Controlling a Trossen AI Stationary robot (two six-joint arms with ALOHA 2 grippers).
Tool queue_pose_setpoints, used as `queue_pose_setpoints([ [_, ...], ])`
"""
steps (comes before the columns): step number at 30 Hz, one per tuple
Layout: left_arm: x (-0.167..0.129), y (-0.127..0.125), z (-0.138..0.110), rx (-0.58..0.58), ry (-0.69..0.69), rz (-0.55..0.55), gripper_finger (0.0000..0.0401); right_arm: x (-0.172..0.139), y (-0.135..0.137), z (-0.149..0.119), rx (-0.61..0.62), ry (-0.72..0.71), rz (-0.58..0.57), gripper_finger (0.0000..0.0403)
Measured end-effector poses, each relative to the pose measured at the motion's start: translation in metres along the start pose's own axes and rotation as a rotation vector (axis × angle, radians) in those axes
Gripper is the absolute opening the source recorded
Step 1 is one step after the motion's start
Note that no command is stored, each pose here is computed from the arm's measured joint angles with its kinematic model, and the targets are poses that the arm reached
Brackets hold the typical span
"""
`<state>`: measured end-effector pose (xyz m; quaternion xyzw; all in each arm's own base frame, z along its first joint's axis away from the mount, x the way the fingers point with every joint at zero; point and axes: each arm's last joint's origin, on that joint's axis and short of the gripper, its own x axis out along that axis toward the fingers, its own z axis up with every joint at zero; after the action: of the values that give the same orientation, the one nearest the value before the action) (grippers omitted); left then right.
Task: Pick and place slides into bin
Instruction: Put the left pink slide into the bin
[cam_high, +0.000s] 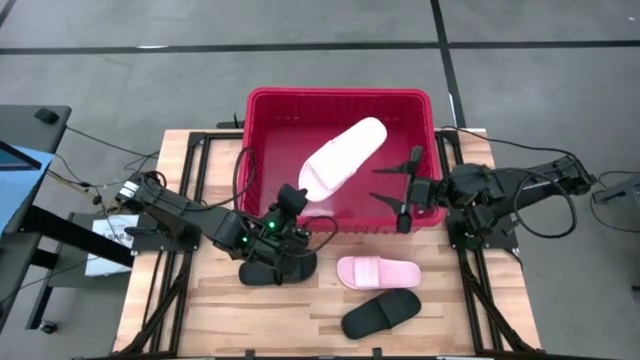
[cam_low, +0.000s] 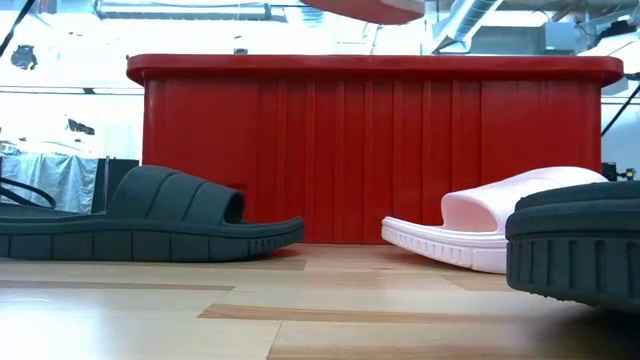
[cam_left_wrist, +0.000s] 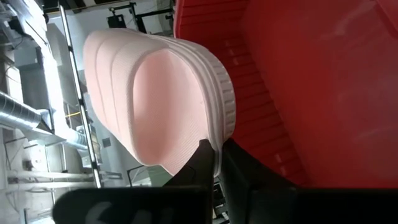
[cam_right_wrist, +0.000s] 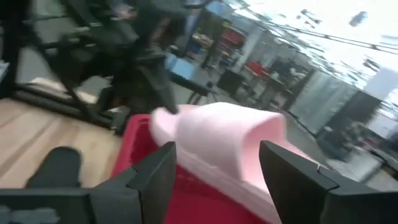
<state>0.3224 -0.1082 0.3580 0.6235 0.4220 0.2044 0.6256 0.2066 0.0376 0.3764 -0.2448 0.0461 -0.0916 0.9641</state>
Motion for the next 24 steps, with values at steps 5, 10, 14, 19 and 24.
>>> queue_pose_setpoints([
  [5,0.000,0.001,0.000,0.000,0.019,0.020,0.0000,-0.001,-0.008,0.003,0.078,0.021,-0.175,0.0224],
  [10,0.000,0.001,-0.001,0.001,0.038,0.037,0.0000,-0.003,-0.017,0.005,0.175,0.059,-0.395,0.0223],
  [14,0.000,0.002,-0.001,0.002,0.048,0.046,0.0000,-0.006,-0.023,0.003,0.261,0.073,-0.488,0.0224],
  [19,0.000,0.002,-0.001,0.020,0.057,0.054,0.0000,-0.008,-0.034,-0.001,0.389,0.060,-0.520,0.0222],
  [24,0.000,0.002,-0.001,0.028,0.058,0.054,0.0000,-0.007,-0.050,-0.004,0.537,0.046,-0.399,0.0221],
])
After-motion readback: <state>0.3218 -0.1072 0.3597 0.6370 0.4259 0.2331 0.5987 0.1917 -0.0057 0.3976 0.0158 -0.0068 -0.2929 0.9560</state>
